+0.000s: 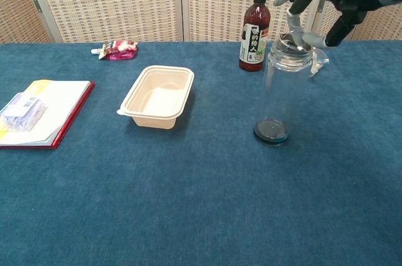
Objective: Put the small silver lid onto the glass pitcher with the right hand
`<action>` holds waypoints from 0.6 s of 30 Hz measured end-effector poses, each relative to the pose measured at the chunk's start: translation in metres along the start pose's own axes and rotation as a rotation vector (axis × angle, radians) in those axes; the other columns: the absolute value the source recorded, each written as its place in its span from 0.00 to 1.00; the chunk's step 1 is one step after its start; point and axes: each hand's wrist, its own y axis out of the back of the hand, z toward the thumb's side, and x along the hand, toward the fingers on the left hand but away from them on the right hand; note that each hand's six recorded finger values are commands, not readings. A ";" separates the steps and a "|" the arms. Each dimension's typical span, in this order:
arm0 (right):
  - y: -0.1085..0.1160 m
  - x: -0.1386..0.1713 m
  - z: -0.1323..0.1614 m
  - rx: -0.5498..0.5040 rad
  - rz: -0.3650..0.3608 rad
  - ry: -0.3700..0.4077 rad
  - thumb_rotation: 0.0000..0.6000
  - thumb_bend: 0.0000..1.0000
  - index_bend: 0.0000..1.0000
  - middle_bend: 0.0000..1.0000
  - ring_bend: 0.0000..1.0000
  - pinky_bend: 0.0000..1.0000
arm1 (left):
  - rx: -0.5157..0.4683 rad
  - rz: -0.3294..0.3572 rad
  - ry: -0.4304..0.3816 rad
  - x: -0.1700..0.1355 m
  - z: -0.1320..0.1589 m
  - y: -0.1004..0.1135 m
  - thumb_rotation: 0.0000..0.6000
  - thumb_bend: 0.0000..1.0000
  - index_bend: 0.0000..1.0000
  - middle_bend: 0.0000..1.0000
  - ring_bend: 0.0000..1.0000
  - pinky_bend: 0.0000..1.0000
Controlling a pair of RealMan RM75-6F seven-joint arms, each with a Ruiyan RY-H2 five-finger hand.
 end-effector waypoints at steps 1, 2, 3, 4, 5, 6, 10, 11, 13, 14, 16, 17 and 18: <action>0.000 0.000 0.000 0.007 0.001 -0.002 1.00 0.51 0.56 0.01 0.00 0.00 | -0.001 0.000 0.000 0.000 0.000 0.000 1.00 0.37 0.00 0.05 0.00 0.00; 0.000 0.000 -0.001 0.013 0.001 -0.005 1.00 0.50 0.55 0.01 0.00 0.00 | -0.001 0.000 0.000 0.000 0.000 0.000 1.00 0.37 0.00 0.05 0.00 0.00; 0.000 0.001 -0.001 0.018 0.001 -0.007 1.00 0.50 0.54 0.00 0.00 0.00 | -0.002 0.000 0.001 0.000 0.000 0.000 1.00 0.37 0.00 0.05 0.00 0.00; 0.000 0.002 -0.001 0.024 0.003 -0.011 1.00 0.48 0.53 0.00 0.00 0.00 | -0.003 0.000 0.001 0.000 0.000 0.000 1.00 0.38 0.00 0.05 0.00 0.00; 0.001 0.002 -0.002 0.026 0.004 -0.013 1.00 0.48 0.51 0.00 0.00 0.00 | -0.003 0.001 0.001 0.000 0.000 0.001 1.00 0.38 0.00 0.05 0.00 0.00; 0.002 0.003 -0.002 0.029 0.003 -0.015 1.00 0.47 0.50 0.00 0.00 0.00 | -0.002 0.001 0.001 0.000 -0.001 0.001 1.00 0.38 0.00 0.05 0.00 0.00; 0.006 0.008 -0.003 0.028 -0.003 -0.022 1.00 0.44 0.42 0.00 0.00 0.00 | 0.000 0.000 0.001 0.000 0.000 0.000 1.00 0.37 0.00 0.05 0.00 0.00; 0.007 0.009 -0.004 0.027 -0.004 -0.023 1.00 0.44 0.40 0.00 0.00 0.00 | 0.000 0.000 0.001 0.000 0.000 0.000 1.00 0.38 0.00 0.05 0.00 0.00; 0.008 0.011 -0.006 0.029 -0.005 -0.027 1.00 0.43 0.38 0.00 0.00 0.00 | 0.001 -0.001 0.002 0.000 0.000 0.000 1.00 0.38 0.00 0.05 0.00 0.00; 0.009 0.011 -0.006 0.029 -0.005 -0.029 1.00 0.43 0.36 0.00 0.00 0.00 | 0.002 0.000 0.002 0.000 0.000 0.000 1.00 0.38 0.00 0.05 0.00 0.00; 0.009 0.012 -0.008 0.029 -0.008 -0.033 1.00 0.42 0.33 0.00 0.00 0.00 | 0.002 -0.001 0.003 0.000 0.000 0.000 1.00 0.37 0.00 0.05 0.00 0.00; 0.010 0.013 -0.008 0.027 -0.010 -0.033 1.00 0.42 0.32 0.00 0.00 0.00 | 0.003 -0.001 0.003 0.000 0.000 0.000 1.00 0.37 0.00 0.05 0.00 0.00; 0.011 0.013 -0.008 0.022 -0.013 -0.032 1.00 0.42 0.31 0.00 0.00 0.00 | 0.004 0.000 0.004 0.000 0.000 0.000 1.00 0.37 0.00 0.05 0.00 0.00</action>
